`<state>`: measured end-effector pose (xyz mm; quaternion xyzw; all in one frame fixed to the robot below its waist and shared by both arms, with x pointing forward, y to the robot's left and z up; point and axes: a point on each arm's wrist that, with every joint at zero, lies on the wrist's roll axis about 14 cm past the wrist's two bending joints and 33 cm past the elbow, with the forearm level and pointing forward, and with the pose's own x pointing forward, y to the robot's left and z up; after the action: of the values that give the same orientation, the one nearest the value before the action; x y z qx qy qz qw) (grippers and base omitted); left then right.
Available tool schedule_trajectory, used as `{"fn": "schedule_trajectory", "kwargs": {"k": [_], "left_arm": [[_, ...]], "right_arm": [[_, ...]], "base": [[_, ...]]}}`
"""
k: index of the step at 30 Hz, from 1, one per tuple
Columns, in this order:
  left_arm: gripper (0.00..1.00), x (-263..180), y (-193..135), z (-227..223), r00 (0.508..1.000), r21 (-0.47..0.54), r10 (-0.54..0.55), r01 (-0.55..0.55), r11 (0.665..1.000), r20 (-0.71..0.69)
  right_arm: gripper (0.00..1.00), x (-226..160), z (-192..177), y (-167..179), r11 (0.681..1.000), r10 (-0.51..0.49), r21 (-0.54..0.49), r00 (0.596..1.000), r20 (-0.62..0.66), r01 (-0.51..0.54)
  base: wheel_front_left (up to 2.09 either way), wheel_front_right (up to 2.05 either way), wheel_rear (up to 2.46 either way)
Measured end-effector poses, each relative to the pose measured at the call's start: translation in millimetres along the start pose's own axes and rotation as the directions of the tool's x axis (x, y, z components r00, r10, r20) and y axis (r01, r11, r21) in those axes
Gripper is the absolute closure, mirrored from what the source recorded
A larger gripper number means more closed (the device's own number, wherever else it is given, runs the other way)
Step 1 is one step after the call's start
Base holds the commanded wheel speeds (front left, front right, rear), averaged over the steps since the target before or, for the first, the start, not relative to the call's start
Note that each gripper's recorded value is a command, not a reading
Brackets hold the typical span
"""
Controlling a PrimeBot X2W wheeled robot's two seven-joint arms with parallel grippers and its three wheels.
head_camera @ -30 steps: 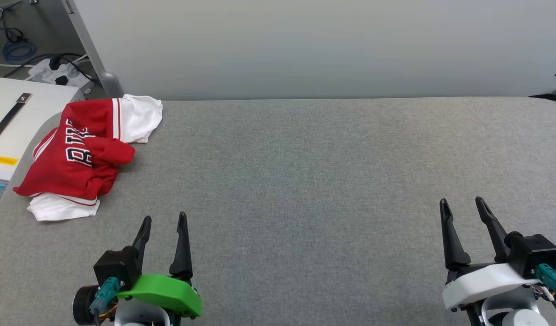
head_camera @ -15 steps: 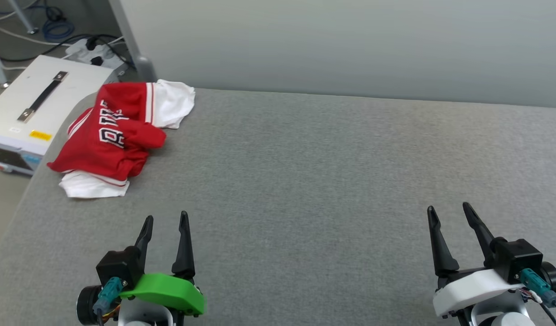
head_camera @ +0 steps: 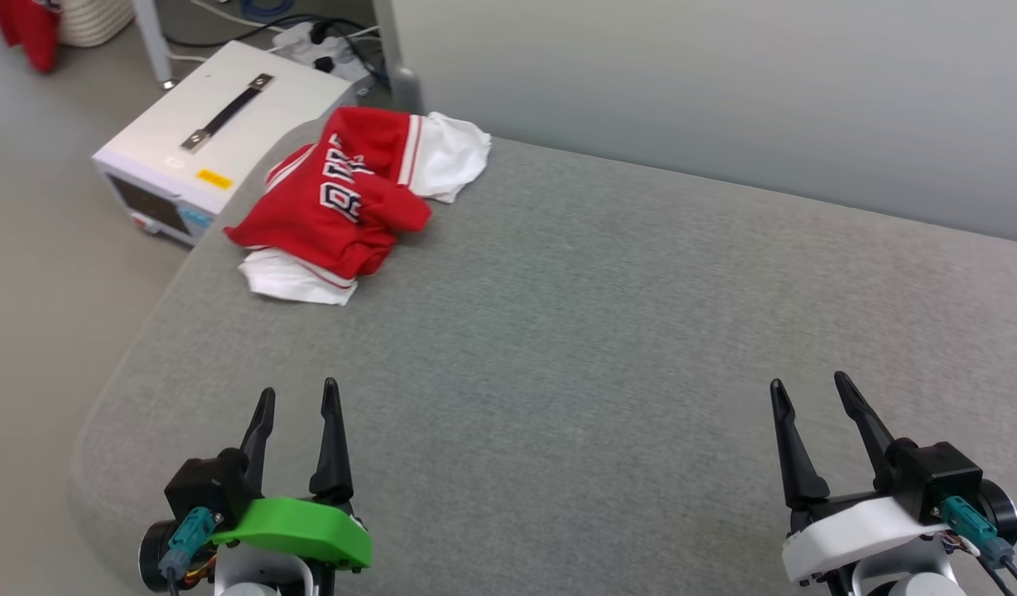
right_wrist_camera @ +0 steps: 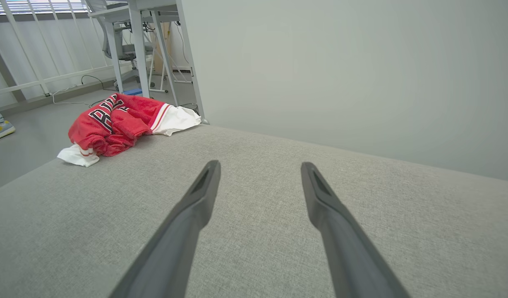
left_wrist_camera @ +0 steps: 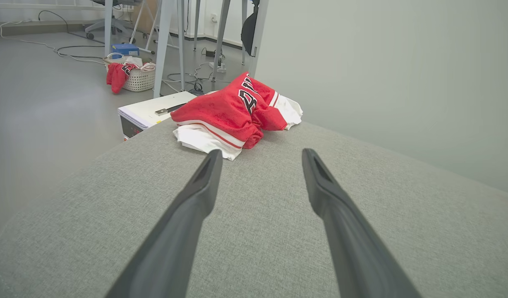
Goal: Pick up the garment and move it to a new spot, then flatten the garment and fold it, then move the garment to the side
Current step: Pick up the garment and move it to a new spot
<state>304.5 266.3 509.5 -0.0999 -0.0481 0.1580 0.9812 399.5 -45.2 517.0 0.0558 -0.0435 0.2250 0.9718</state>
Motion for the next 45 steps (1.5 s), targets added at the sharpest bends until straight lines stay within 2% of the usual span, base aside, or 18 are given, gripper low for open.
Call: {"fn": "schedule_trajectory", "kwargs": {"k": [14, 31, 39, 45], "left_arm": [[0.00, -32.0, 48.9, 10.3, 0.987, -0.015, 0.158, -0.158, 0.987, 0.038], [0.00, -26.0, 46.2, -2.1, 0.988, -0.041, 0.154, -0.154, 0.987, -0.004], [0.00, 27.2, 17.1, -13.6, 0.999, 0.022, 0.013, -0.012, 1.000, -0.047], [0.00, 100.1, 17.1, -18.2, 0.991, 0.120, -0.058, 0.072, 0.990, -0.118]], "right_arm": [[0.00, 26.9, -9.7, 51.9, 0.986, 0.159, 0.043, 0.987, -0.002, -0.159], [0.00, 28.2, -15.8, 52.4, 0.985, 0.163, 0.056, 0.987, -0.011, -0.162], [0.00, 45.1, -27.7, 42.0, 0.987, 0.156, 0.034, 0.988, -0.018, -0.156], [0.00, 56.1, -45.0, 19.4, 0.991, 0.131, 0.018, 0.991, -0.038, -0.130]], "base": [[0.00, 0.00, 0.00], [0.00, 0.00, 0.00], [0.00, 0.00, 0.00], [0.00, 0.00, 0.00]]}}
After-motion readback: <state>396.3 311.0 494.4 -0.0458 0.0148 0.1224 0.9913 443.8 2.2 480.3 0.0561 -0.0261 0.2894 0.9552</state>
